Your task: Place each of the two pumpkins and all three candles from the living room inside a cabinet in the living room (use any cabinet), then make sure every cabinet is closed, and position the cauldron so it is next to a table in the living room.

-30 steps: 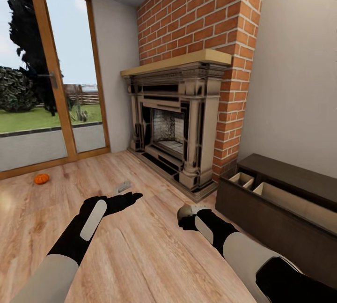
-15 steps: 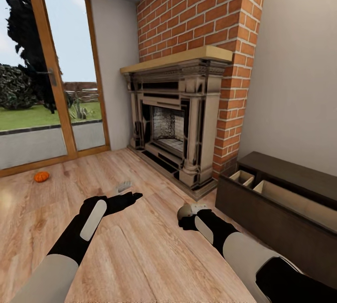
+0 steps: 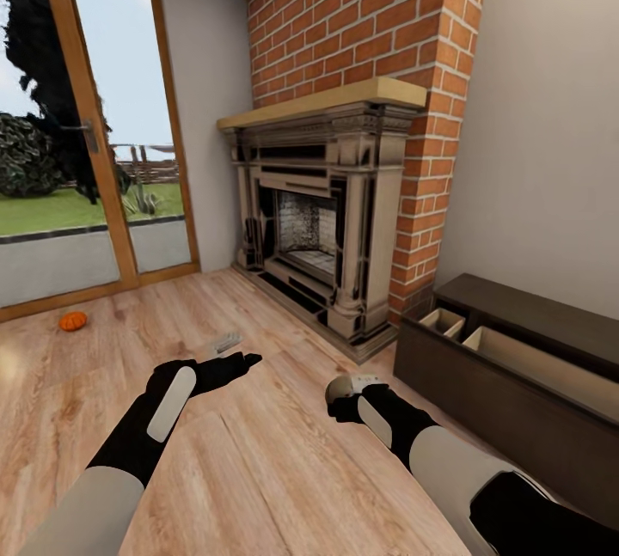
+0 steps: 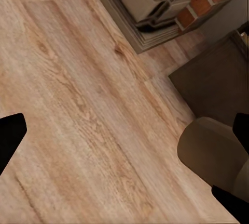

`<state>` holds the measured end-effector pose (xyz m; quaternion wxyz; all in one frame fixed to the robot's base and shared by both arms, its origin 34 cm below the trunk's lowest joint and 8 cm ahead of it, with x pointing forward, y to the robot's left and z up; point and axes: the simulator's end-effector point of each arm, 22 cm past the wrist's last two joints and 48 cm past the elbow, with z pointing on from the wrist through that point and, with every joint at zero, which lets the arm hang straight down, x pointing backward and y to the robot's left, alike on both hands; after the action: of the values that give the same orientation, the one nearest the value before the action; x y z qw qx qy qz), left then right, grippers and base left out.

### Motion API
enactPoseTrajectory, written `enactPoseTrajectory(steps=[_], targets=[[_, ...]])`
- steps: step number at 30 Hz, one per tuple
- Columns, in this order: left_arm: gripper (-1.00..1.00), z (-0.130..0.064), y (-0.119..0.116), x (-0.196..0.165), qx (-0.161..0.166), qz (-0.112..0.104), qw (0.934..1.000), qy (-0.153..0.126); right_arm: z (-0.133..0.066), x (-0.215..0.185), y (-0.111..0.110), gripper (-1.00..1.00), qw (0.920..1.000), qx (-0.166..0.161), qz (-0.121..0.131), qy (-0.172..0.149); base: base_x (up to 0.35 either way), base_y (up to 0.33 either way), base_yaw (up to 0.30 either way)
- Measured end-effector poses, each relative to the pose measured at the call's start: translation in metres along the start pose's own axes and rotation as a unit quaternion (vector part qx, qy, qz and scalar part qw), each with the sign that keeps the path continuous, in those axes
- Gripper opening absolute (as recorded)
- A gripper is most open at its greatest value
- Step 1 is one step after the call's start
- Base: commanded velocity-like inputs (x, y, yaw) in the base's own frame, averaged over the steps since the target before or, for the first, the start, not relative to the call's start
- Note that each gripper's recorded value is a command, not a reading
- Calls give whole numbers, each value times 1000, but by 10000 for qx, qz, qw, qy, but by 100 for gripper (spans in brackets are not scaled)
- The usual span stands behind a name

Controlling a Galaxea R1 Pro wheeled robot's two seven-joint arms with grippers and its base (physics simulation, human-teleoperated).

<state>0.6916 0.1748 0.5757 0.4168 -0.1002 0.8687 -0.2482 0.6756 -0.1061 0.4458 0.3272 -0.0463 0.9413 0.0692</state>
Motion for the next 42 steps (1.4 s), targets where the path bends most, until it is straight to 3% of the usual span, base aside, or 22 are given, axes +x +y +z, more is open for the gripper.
enactPoseTrajectory(steps=[32,42], targets=[[100,8,7,8,-42,-38,9999,98,9,11,-3,-100,9999,9,43,150,-1,0,-272],[100,12,10,12,-62,-57,9999,144,13,16,-4,-100,9998,19,60,210,-191,0,-229]])
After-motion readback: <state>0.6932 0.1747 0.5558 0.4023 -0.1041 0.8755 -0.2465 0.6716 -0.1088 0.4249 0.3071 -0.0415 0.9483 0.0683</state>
